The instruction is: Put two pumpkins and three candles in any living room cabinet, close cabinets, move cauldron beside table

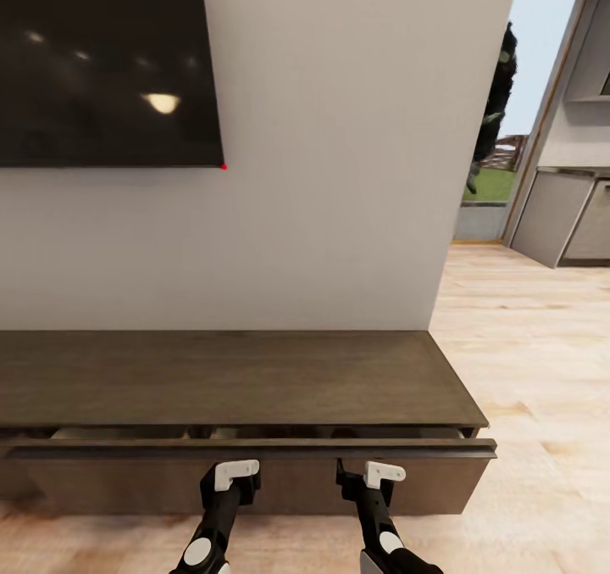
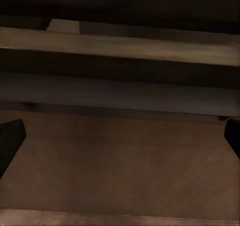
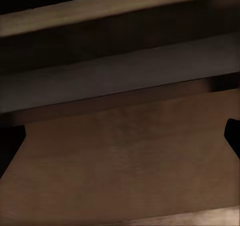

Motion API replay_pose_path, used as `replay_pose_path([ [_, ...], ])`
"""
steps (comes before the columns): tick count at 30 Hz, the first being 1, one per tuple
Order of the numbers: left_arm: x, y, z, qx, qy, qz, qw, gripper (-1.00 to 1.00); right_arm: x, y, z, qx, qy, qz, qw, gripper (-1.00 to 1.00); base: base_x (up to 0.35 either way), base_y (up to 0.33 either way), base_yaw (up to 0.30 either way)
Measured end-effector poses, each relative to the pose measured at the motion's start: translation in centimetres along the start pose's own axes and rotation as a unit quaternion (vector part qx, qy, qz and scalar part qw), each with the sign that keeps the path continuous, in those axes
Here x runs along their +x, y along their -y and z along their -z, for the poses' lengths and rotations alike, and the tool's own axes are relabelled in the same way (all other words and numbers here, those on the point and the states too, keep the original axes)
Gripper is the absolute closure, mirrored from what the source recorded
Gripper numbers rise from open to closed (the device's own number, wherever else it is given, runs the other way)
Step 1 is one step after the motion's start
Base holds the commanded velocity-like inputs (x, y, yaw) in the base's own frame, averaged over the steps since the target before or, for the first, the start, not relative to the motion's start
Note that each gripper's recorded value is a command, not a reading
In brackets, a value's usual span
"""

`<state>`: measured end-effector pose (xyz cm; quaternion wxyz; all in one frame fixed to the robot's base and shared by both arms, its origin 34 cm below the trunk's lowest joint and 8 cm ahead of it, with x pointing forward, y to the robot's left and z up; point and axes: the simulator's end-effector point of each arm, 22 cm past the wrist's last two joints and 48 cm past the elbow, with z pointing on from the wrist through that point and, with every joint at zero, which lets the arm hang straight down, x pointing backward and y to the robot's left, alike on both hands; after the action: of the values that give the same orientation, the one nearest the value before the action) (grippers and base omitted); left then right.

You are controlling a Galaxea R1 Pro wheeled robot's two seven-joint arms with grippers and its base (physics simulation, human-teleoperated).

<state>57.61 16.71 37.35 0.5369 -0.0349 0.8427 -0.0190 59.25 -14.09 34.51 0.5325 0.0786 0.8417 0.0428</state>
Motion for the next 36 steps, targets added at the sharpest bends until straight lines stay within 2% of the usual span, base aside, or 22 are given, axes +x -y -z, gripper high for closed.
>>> replay_pose_path([
  [30,0.03,0.02,0.01,0.0,0.0,-0.001,1.0,-1.0,0.01,0.02,-0.01,0.0,0.0,0.0,1.0,-1.0,0.059,0.0,0.0],
  [36,0.04,0.0,-0.01,0.0,0.0,-0.001,1.0,-1.0,0.04,0.02,-0.02,0.0,0.0,0.0,1.0,-1.0,-0.065,0.0,0.0],
])
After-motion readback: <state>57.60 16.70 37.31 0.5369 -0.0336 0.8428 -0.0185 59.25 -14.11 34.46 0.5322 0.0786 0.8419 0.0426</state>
